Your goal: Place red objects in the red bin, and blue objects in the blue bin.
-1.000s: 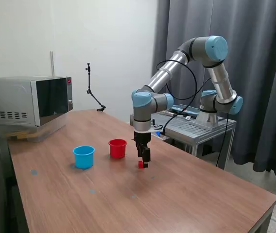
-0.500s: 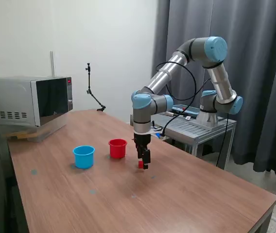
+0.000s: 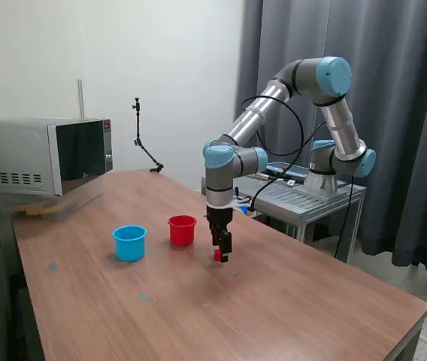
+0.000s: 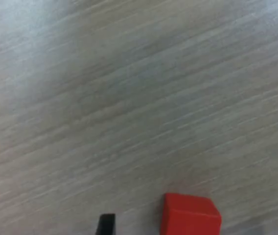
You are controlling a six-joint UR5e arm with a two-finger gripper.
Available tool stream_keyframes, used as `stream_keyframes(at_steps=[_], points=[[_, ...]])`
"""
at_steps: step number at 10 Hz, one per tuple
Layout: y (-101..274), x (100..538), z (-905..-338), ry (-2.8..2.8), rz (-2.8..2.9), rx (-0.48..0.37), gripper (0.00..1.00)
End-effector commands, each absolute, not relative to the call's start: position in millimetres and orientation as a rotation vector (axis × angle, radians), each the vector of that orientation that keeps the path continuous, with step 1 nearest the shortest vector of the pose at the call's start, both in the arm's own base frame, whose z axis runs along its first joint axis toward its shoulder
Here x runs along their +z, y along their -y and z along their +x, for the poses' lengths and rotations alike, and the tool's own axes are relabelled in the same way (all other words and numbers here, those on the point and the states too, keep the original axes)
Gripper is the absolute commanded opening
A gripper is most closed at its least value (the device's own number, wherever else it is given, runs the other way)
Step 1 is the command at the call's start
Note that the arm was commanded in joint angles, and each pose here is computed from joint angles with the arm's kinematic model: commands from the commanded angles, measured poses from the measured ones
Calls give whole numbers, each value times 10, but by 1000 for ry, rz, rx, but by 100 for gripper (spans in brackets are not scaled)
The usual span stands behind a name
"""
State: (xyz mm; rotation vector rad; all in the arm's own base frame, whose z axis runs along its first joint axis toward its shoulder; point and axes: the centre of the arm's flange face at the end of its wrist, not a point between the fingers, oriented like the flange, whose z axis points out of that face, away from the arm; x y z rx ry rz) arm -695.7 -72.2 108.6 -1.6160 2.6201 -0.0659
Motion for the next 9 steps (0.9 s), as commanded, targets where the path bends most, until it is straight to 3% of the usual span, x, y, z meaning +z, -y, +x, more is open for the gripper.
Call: stream_keyframes(at_steps=[1,9], points=[[736,1077,-6954,-2619,-1617,-67,100],[780,1065,-6938,-2611,-1623,-69,100]])
